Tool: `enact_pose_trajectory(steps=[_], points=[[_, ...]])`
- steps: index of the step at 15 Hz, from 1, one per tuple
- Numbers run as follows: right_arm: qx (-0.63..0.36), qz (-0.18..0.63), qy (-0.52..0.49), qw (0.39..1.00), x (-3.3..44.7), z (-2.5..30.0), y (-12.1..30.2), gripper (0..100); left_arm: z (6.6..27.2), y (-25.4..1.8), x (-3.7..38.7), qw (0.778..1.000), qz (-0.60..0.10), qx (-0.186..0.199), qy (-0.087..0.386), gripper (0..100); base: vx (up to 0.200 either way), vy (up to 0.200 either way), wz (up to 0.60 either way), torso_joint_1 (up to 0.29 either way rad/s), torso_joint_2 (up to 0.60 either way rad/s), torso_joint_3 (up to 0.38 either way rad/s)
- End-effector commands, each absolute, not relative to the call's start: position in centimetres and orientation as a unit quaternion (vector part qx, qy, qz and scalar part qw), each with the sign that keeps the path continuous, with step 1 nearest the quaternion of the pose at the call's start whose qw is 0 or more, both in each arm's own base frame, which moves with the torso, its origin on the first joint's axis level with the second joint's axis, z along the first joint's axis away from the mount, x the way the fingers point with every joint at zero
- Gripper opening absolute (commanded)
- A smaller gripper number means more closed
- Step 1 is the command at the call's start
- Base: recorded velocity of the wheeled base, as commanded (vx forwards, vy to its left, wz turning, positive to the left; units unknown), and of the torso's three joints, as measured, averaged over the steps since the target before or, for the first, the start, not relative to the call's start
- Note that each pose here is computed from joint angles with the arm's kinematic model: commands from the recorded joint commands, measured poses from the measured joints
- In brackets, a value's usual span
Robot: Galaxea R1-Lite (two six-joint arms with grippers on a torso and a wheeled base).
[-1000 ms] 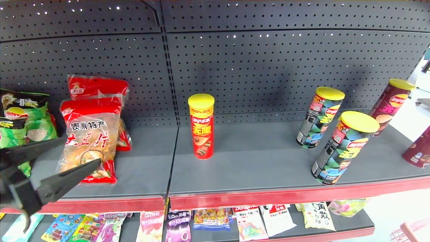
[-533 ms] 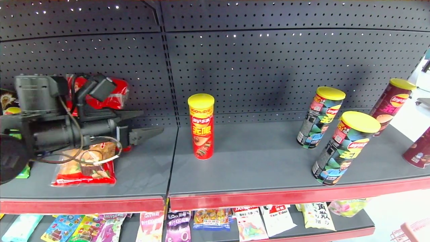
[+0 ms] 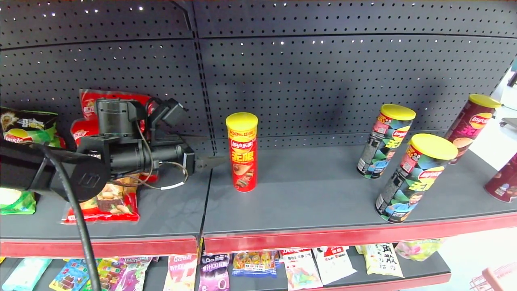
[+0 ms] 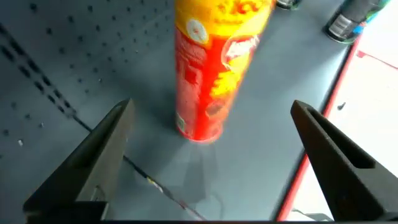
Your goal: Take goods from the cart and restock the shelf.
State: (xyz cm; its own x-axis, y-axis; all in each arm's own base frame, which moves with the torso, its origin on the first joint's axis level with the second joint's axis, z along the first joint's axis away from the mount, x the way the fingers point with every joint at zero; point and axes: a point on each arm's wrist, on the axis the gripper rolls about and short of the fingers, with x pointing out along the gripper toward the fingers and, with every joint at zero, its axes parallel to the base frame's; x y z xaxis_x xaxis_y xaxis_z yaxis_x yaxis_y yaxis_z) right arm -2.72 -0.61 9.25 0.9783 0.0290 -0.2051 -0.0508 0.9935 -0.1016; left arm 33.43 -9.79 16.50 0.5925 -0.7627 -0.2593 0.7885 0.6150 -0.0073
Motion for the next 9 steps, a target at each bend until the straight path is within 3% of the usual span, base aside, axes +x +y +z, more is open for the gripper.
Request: enact_pose_trajectory(steps=[1, 9], points=[[-0.054, 0.020, 0.103, 0.993, -2.7, 9.3, -0.6, 0, 16.1, -10.5, 34.7, 0.889, -0.439, 0.055, 0.116, 100, 0.000, 0.000, 0.00, 0.000, 0.00, 0.000], [-0.054, 0.018, 0.102, 0.993, -2.7, 9.3, -0.6, 0, 16.6, -12.6, 36.3, 0.887, -0.449, 0.048, 0.101, 100, 0.000, 0.000, 0.00, 0.000, 0.00, 0.000]])
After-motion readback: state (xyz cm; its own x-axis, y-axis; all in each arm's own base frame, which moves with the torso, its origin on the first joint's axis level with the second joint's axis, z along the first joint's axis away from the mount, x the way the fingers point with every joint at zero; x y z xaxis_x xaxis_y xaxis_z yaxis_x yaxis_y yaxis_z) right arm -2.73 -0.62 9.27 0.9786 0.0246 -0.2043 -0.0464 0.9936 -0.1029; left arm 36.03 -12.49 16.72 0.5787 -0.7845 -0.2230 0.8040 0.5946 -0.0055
